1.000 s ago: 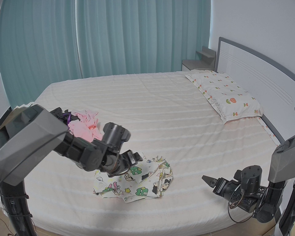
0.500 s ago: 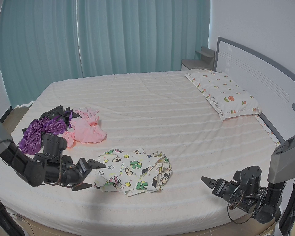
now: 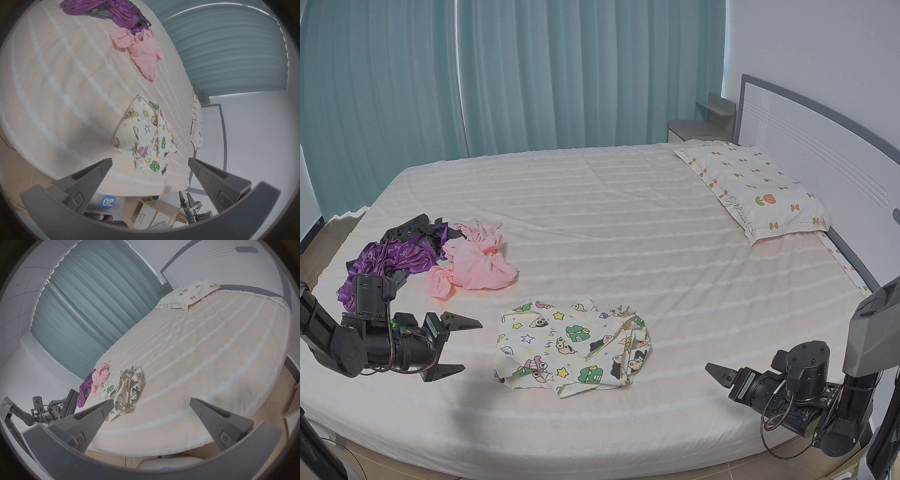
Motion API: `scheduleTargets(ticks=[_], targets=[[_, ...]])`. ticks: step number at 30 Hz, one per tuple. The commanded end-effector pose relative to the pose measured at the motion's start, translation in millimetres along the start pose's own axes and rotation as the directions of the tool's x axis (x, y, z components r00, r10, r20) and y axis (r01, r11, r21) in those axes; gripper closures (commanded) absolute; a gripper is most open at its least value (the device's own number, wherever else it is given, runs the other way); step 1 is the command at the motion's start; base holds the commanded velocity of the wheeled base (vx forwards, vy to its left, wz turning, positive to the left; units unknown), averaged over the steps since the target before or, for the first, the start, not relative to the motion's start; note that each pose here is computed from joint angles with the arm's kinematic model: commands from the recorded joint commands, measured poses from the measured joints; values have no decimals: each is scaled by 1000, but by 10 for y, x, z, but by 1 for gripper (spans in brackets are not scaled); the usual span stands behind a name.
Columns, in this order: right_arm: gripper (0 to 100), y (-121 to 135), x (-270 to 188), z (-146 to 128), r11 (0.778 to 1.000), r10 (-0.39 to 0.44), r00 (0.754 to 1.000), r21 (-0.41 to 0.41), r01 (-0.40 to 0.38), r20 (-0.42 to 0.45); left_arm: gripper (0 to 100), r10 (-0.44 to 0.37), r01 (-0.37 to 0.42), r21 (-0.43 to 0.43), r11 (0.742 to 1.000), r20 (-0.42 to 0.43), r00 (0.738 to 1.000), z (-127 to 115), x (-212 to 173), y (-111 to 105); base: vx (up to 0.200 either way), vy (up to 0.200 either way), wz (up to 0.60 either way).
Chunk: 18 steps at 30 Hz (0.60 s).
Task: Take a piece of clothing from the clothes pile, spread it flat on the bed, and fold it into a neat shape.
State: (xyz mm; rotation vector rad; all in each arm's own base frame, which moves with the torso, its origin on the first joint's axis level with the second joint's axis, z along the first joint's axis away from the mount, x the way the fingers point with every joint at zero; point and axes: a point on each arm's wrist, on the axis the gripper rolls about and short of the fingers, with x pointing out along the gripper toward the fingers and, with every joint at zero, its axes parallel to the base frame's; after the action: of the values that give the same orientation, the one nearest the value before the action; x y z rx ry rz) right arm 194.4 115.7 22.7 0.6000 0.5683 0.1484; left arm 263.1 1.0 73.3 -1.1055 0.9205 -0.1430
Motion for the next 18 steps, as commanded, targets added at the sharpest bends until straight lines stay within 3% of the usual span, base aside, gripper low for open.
scheduleTargets(ticks=[1,7,14,18], targets=[[0,24,5,14,1000,17,1000,4,-18,14,0,23,-23,-37,999,0,1000,81,124,184,0,200,0],[0,81,48,61,999,45,998,11,-46,41,0,10,-10,-32,999,14,1000,129,159,187,0,200,0],[0,277,214,193,991,130,984,13,-132,120,0,14,-14,-31,999,10,1000,118,159,201,0,200,0],[0,468,358,282,976,213,963,6,-216,165,0,7,-7,-22,1000,22,1000,120,160,200,0,0,0]])
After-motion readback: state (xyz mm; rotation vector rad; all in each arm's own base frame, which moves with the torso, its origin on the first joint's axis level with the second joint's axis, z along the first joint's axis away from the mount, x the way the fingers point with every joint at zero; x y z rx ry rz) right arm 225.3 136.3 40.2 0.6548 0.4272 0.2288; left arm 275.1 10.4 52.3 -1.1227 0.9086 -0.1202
